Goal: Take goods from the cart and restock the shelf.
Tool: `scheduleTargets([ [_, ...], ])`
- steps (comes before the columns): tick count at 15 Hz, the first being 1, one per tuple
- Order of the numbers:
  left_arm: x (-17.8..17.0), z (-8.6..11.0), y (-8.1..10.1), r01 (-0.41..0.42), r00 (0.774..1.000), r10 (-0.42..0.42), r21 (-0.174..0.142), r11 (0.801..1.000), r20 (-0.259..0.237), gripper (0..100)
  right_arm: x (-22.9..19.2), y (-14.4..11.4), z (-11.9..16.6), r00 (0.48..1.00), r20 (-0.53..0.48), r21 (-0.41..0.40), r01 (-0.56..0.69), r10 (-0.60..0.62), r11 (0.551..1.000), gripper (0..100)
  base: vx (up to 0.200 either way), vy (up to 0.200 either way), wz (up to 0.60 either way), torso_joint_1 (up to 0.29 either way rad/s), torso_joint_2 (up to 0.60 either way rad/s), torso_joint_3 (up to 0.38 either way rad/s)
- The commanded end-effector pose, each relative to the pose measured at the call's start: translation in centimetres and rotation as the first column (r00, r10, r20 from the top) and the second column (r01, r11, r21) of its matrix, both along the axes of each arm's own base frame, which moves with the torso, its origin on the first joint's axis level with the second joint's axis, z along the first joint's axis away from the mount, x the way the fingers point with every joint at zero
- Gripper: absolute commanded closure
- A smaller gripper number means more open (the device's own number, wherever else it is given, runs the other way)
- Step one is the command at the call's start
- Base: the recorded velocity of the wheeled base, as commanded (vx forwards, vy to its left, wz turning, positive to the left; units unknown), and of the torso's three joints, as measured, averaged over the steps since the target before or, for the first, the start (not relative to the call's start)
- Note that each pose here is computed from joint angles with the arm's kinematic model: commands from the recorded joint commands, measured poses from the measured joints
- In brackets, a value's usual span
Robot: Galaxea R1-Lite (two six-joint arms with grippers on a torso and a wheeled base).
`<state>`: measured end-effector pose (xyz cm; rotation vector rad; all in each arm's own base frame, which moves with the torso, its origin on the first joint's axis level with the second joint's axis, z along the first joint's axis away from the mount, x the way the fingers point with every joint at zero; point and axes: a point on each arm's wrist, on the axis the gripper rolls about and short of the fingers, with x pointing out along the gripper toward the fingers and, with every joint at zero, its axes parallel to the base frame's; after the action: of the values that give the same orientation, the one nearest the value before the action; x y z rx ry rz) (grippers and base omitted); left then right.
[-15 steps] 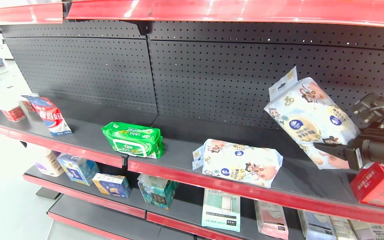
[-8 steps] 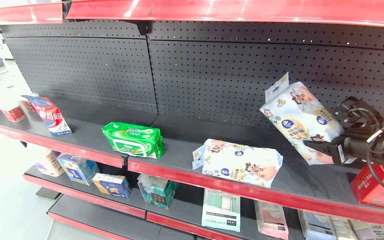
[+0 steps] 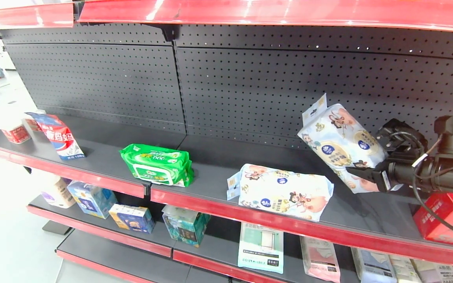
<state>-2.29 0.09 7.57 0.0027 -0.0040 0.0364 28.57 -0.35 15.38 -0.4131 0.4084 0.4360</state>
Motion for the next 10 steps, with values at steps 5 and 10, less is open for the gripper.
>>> scheduleTargets([
  [5, 0.0, 0.0, 0.0, 0.000, 1.000, 0.000, 0.000, 1.000, -0.001, 0, 3.8, -0.2, -1.5, 0.997, -0.006, -0.033, -0.075, 0.074, 0.997, 100, 0.000, 0.000, 0.00, 0.000, 0.00, 0.000],
  [10, 0.0, 0.0, 0.0, 0.000, 1.000, 0.000, 0.000, 1.000, -0.001, 0, 6.6, 0.1, -3.0, 0.985, -0.003, -0.081, -0.170, 0.170, 0.982, 100, 0.000, 0.000, 0.00, 0.000, 0.00, 0.000],
])
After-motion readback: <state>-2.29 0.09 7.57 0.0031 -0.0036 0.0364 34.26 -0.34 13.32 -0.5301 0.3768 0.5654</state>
